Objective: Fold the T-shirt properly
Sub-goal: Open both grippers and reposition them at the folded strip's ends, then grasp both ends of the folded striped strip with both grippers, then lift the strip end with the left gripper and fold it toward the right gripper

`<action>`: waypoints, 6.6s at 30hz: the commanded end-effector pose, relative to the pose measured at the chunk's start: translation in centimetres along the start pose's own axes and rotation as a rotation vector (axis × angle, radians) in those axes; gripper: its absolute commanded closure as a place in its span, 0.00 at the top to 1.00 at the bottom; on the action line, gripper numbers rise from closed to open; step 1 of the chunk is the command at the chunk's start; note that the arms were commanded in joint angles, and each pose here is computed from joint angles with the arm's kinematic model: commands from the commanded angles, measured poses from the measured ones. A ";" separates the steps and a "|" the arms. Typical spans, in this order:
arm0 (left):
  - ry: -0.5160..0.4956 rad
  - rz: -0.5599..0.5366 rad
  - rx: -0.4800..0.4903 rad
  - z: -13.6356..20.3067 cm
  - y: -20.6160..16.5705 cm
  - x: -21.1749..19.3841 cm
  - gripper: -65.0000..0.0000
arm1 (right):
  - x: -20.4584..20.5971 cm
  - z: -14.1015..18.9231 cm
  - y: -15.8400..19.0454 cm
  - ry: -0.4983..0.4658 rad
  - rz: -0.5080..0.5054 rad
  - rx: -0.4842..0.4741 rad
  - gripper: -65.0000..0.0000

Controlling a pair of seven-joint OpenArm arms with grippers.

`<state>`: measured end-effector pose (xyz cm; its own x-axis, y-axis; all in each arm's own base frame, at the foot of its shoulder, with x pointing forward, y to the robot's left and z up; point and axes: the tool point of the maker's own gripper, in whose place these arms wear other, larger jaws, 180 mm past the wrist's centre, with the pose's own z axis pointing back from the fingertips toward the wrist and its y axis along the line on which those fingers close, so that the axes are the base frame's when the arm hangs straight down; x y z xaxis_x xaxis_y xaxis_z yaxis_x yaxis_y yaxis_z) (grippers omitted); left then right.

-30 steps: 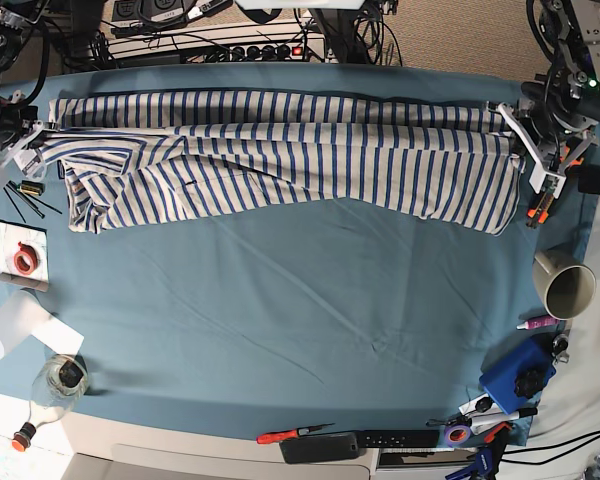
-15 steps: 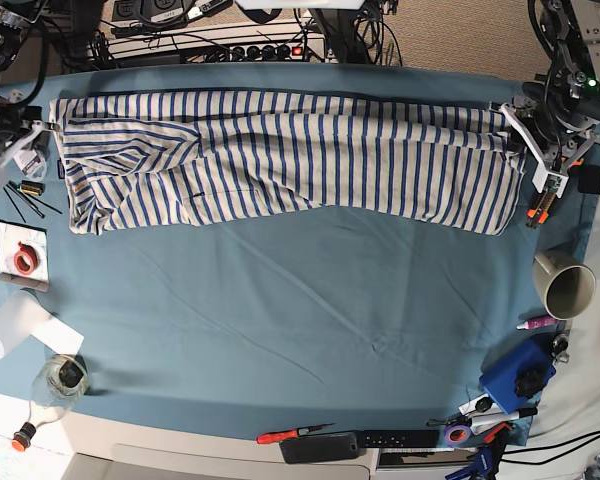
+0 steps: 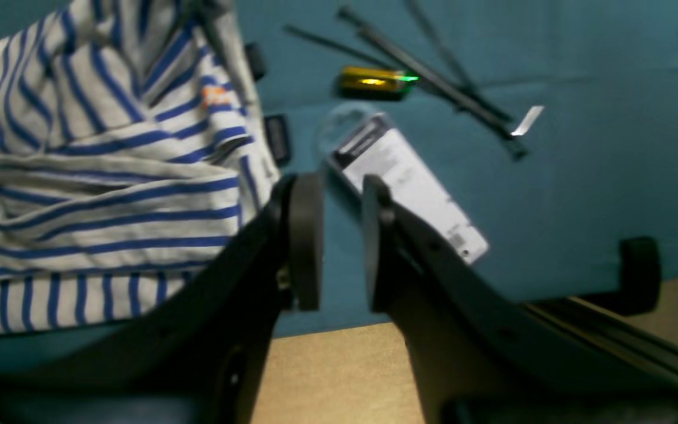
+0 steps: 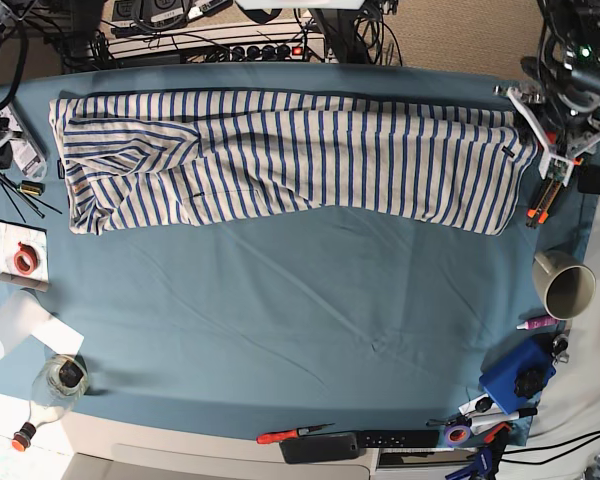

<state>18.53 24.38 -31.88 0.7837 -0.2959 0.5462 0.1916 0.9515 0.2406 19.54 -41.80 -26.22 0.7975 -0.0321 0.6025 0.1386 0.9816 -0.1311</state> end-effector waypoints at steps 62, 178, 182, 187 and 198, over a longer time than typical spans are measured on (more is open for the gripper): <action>-0.217 0.167 -0.168 -3.0 -0.2 6.8 0.53 | 2.9 0.8 -0.5 -0.118 0.006 -0.019 0.30; -0.492 -0.309 -0.702 3.4 -24.1 13.5 0.00 | 1.2 -4.8 12.2 0.000 0.265 0.293 0.29; -0.526 -0.349 -0.645 3.3 -25.6 15.1 0.00 | 1.1 -4.9 12.0 0.004 0.261 0.282 0.29; -0.541 -0.356 -0.676 3.4 -28.2 16.2 0.00 | 1.1 -4.9 12.0 0.003 0.260 0.281 0.29; -0.533 -0.301 -0.679 3.4 -28.6 16.7 0.00 | 1.1 -4.9 12.0 0.003 0.260 0.281 0.29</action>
<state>23.74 -7.58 -28.15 0.3316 -0.4104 0.8495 0.7794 0.6266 -0.0015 24.18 -30.49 -32.24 0.8110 0.2102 0.5459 -0.2331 0.9720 -0.0279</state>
